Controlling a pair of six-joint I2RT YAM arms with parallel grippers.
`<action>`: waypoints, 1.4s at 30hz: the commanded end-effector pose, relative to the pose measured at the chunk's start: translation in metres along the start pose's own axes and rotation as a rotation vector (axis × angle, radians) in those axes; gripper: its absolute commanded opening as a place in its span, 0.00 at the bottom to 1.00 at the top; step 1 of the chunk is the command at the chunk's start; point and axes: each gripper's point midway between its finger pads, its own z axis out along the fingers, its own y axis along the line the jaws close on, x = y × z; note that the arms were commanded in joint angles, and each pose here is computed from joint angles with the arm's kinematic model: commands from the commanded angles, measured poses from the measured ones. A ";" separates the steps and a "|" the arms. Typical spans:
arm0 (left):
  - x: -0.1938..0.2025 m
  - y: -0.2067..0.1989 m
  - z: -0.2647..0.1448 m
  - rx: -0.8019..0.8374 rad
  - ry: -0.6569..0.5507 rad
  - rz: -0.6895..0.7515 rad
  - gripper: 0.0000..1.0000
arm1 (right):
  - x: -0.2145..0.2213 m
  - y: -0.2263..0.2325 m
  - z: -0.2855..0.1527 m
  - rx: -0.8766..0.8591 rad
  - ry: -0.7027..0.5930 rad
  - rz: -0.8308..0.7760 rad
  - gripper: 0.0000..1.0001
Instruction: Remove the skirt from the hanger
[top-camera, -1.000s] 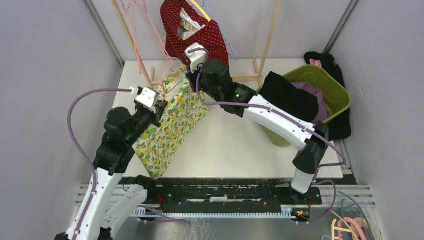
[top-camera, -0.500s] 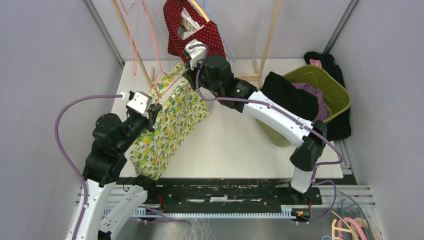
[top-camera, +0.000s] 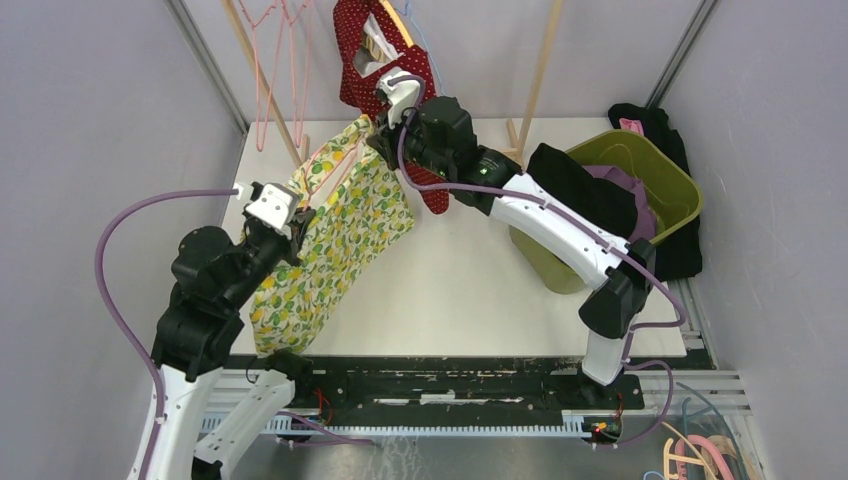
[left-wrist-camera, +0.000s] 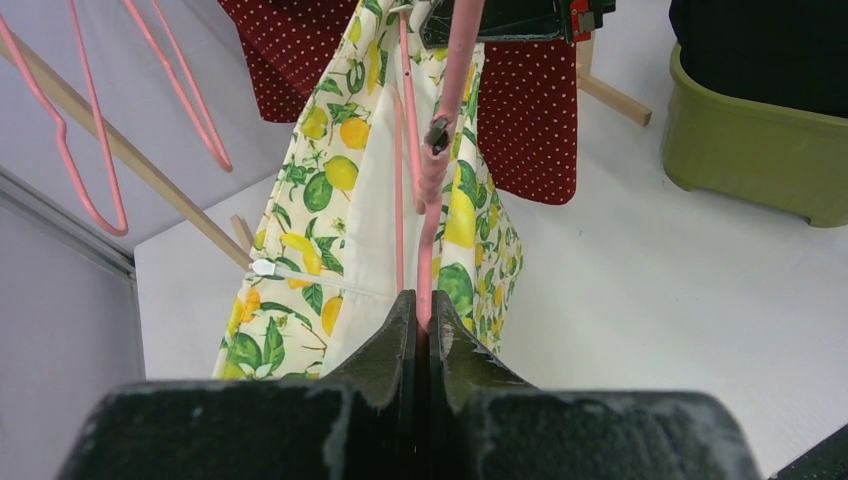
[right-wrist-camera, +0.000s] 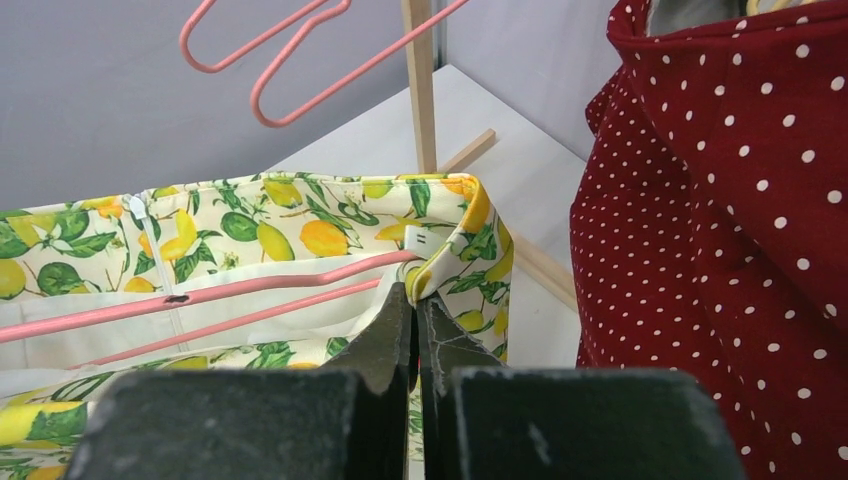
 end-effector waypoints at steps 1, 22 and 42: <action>-0.006 0.016 -0.041 -0.091 0.012 0.060 0.03 | -0.035 -0.189 -0.038 0.570 -0.087 -0.079 0.01; -0.122 0.052 -0.007 -0.221 -0.379 0.052 0.03 | 0.011 -0.177 -0.022 0.461 -0.016 0.046 0.01; -0.102 0.086 0.112 -0.334 -0.270 -0.038 0.03 | -0.060 -0.037 -0.112 0.091 -0.071 -0.057 0.01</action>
